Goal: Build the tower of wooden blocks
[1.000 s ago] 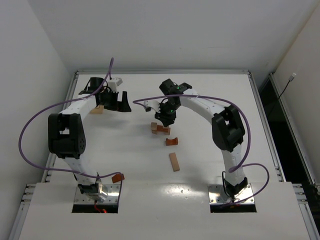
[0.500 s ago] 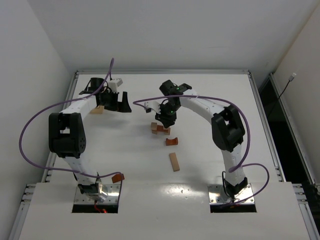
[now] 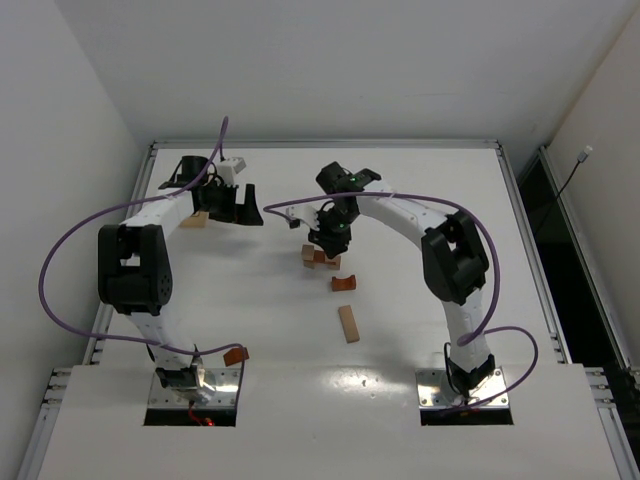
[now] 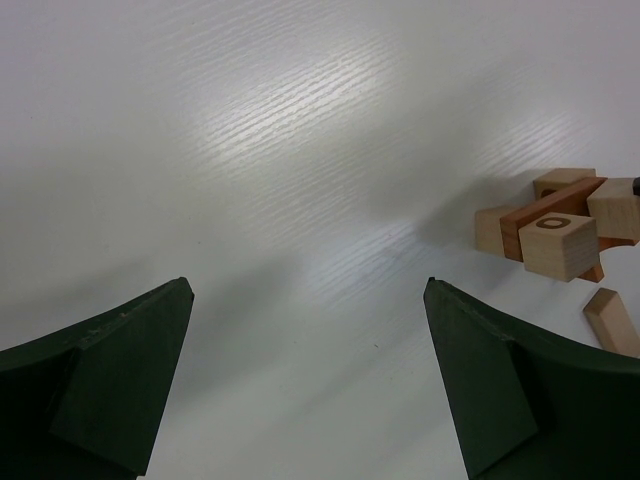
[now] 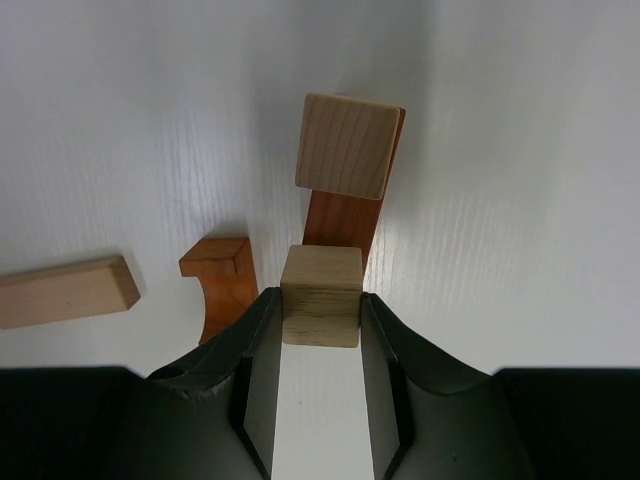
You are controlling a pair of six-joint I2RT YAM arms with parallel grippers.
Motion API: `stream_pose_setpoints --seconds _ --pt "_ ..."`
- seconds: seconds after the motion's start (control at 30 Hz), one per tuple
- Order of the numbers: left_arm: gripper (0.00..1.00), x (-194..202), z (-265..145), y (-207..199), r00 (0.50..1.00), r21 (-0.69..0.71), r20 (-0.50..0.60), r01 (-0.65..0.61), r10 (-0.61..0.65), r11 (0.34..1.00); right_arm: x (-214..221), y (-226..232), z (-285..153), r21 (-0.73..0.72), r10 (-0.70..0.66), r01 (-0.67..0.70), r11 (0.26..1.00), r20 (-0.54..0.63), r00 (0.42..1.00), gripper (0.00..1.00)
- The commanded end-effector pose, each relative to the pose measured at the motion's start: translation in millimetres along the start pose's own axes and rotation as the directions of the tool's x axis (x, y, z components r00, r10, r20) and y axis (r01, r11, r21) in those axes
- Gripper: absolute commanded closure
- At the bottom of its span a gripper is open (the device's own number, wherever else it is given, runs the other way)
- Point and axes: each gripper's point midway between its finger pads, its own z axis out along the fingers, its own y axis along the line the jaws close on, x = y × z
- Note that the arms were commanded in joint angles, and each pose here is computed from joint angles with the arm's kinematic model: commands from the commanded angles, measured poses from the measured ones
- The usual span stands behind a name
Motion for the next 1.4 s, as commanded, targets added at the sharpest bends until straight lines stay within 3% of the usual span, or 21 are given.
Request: stream_pose_setpoints --seconds 0.0,0.17,0.63,0.8,1.07,1.27,1.37 --pt "0.0 -7 -3 1 1.0 0.016 0.024 -0.008 0.008 1.0 -6 6 1 -0.017 0.008 -0.008 1.0 0.018 1.0 0.88" --pt "0.0 -7 -3 1 1.0 0.016 0.024 -0.008 0.008 1.0 -5 5 0 -0.011 0.017 -0.017 1.0 0.01 1.0 0.79" --pt "0.0 -7 -3 1 1.0 0.016 0.024 -0.008 0.008 1.0 -3 0 4 0.007 0.023 -0.023 1.0 0.002 1.0 0.72" --pt "0.0 -7 -3 1 1.0 0.016 0.024 -0.008 0.008 1.0 -3 0 4 0.007 0.023 -0.023 1.0 0.002 1.0 0.58" --pt "0.0 -8 -3 0 1.0 0.025 0.025 -0.008 0.008 1.0 -4 -2 2 0.025 0.035 -0.035 0.999 0.005 0.999 0.45" --pt "0.0 -20 -20 3 0.993 -0.059 0.097 -0.058 0.063 0.997 -13 9 -30 0.064 0.021 -0.023 0.998 0.04 0.999 0.33" --pt "0.0 -25 -28 2 0.989 -0.1 0.11 -0.085 0.096 0.991 -12 26 -51 0.09 0.015 -0.021 0.996 0.063 0.998 0.33"
